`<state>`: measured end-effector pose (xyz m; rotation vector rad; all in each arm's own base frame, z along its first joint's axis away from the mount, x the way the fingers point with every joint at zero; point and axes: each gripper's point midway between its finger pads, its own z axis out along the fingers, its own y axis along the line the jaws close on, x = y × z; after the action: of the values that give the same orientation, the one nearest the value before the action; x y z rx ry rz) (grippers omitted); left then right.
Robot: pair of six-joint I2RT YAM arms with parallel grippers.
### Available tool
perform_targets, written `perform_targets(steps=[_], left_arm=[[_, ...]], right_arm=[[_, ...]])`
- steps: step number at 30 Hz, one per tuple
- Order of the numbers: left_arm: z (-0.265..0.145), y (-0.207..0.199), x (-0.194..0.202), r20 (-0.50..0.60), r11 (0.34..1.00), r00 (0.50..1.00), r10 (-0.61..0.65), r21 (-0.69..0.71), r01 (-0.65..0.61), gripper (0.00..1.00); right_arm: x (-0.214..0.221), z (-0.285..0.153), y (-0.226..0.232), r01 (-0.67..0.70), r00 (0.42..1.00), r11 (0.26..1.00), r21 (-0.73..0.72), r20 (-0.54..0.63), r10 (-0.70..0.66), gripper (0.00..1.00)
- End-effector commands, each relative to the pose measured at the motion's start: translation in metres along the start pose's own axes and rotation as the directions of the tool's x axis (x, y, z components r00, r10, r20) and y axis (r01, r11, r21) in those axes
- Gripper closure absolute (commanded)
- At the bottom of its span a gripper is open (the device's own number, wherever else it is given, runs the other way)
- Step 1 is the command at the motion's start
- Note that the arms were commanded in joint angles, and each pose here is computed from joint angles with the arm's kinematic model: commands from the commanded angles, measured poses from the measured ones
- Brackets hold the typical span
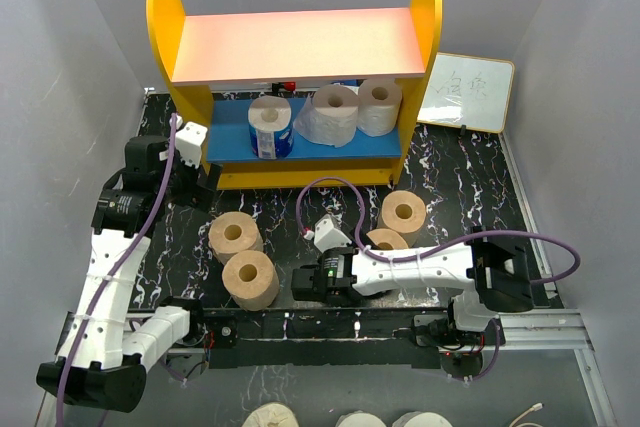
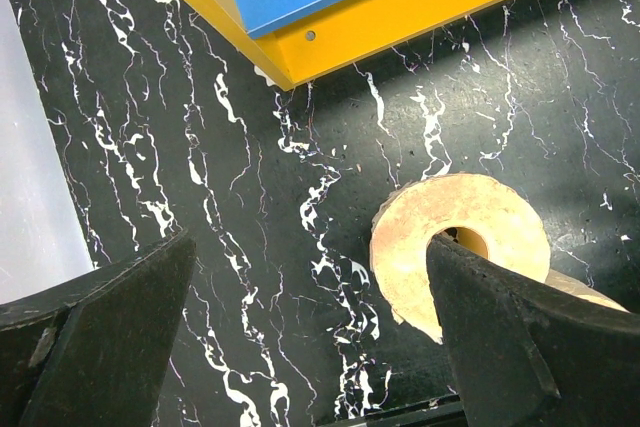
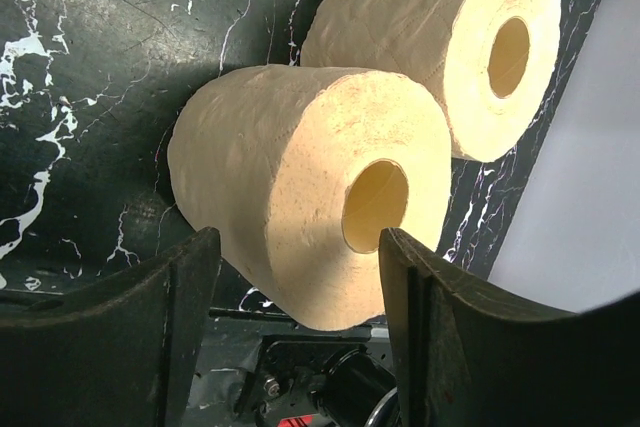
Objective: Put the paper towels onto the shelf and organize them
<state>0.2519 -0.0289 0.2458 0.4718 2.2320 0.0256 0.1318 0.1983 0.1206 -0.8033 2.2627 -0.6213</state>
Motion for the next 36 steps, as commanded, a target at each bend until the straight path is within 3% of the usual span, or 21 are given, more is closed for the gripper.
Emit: perform_targets(steps=[1,10,18,20,27,31,36], left_arm=[[-0.003,0.004,-0.004,0.021,1.0,1.0,-0.017,-0.018,0.017,0.01],[-0.002,0.006,-0.001,0.019,0.999,1.0,-0.021,-0.029,0.022,0.01],[-0.002,0.007,0.001,0.019,0.999,1.0,-0.023,-0.032,0.024,0.01],[-0.002,0.007,0.001,0.019,0.999,1.0,-0.024,-0.031,0.024,0.01],[-0.001,0.006,0.0,0.021,0.999,0.999,-0.026,-0.027,0.027,0.01],[-0.001,0.006,0.001,0.02,0.999,0.999,-0.028,-0.029,0.028,0.01],[0.0,0.007,0.003,0.015,0.999,1.0,-0.027,-0.034,0.027,0.01]], right_arm=[[-0.005,0.004,0.0,-0.021,1.0,0.999,0.037,0.02,0.02,0.39],[-0.003,0.007,0.001,-0.022,1.0,0.998,0.056,0.019,0.021,0.54],[0.005,0.016,0.005,0.007,1.0,0.996,0.092,-0.006,-0.007,0.55],[0.006,0.018,0.006,0.014,1.0,0.995,0.099,-0.011,-0.013,0.62],[0.007,0.02,0.007,0.024,1.0,0.994,0.105,-0.017,-0.023,1.0],[-0.004,0.011,0.007,0.013,1.0,0.997,0.071,0.004,-0.014,1.0],[-0.05,-0.028,0.006,-0.033,0.99,0.999,-0.026,0.137,0.036,1.0]])
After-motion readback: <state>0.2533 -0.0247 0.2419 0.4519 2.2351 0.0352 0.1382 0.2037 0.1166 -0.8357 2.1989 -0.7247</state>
